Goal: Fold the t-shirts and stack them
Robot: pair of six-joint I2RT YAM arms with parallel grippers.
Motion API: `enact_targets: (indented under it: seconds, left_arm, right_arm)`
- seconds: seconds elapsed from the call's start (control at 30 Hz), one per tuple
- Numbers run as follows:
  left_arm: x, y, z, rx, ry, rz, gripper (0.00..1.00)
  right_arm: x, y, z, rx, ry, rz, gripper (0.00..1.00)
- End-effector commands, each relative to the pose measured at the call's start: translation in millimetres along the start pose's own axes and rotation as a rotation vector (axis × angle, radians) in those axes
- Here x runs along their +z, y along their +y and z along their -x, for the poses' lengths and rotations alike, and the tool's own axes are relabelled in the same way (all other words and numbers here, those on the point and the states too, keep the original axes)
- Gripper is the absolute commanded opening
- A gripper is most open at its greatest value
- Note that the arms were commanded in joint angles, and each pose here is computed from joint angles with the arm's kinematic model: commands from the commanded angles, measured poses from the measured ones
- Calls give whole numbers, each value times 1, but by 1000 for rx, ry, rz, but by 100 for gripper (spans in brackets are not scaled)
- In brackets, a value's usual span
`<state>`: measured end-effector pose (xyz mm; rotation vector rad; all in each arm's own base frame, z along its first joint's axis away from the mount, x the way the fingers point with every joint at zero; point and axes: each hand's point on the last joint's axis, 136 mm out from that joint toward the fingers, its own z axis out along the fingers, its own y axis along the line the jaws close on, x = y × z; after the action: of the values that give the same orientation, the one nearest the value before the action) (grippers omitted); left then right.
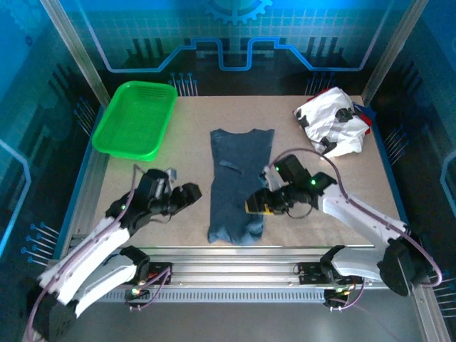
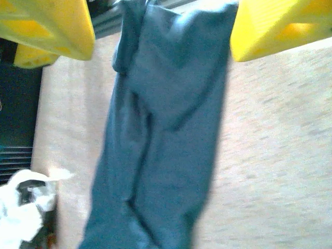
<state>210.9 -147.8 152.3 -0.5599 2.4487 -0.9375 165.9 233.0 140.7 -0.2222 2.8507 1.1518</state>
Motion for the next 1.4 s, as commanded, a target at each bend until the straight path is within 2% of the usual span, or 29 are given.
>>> enact_targets:
  seconds: [0.0, 0.13, 0.27, 0.37, 0.43, 0.47, 0.63, 0.73, 0.83, 0.97, 1.07, 1.13, 1.23, 1.37]
  left_arm:
    - [-21, 6, 18, -72, -141, 19, 77]
    - [4, -27, 32, -40, -96, -9, 77]
    - [57, -66, 42, 56, 26, 32, 76]
    - [107, -81, 46, 82, 126, 65, 69]
    - [141, -73, 50, 67, 173, 128, 55]
    - [158, -71, 51, 66, 202, 147, 51]
    - [228, -42, 63, -6, 294, 257, 42]
    - [260, -23, 82, -61, 315, 296, 39]
    - [290, -10, 107, -91, 338, 314, 39]
    - [323, -14, 164, -101, 296, 259, 39]
    - [332, -31, 208, -99, 248, 169, 44]
    - [318, -58, 224, -75, 229, 93, 49]
    - [270, -111, 233, 18, 146, -20, 67]
    - [189, -154, 226, 62, 41, -125, 77]
  right_arm:
    - [-35, -3, 10, -12, -168, -28, 75]
    - [-61, -14, 47, 22, -274, -29, 79]
    - [-40, -27, 92, 35, -171, -75, 74]
    - [-13, -49, 127, 66, -101, -144, 62]
    - [8, -64, 144, 110, -51, -163, 50]
    - [16, -78, 150, 150, -24, -213, 44]
    - [39, -135, 181, 294, 11, -388, 32]
    - [52, -157, 210, 355, 7, -423, 32]
    - [71, -165, 245, 399, 0, -396, 32]
    - [99, -167, 302, 468, -38, -298, 35]
    - [104, -153, 348, 466, -105, -163, 43]
    - [89, -127, 365, 398, -137, -109, 50]
    - [47, -82, 363, 223, -178, -120, 60]
    - [-20, -37, 330, 93, -259, -143, 70]
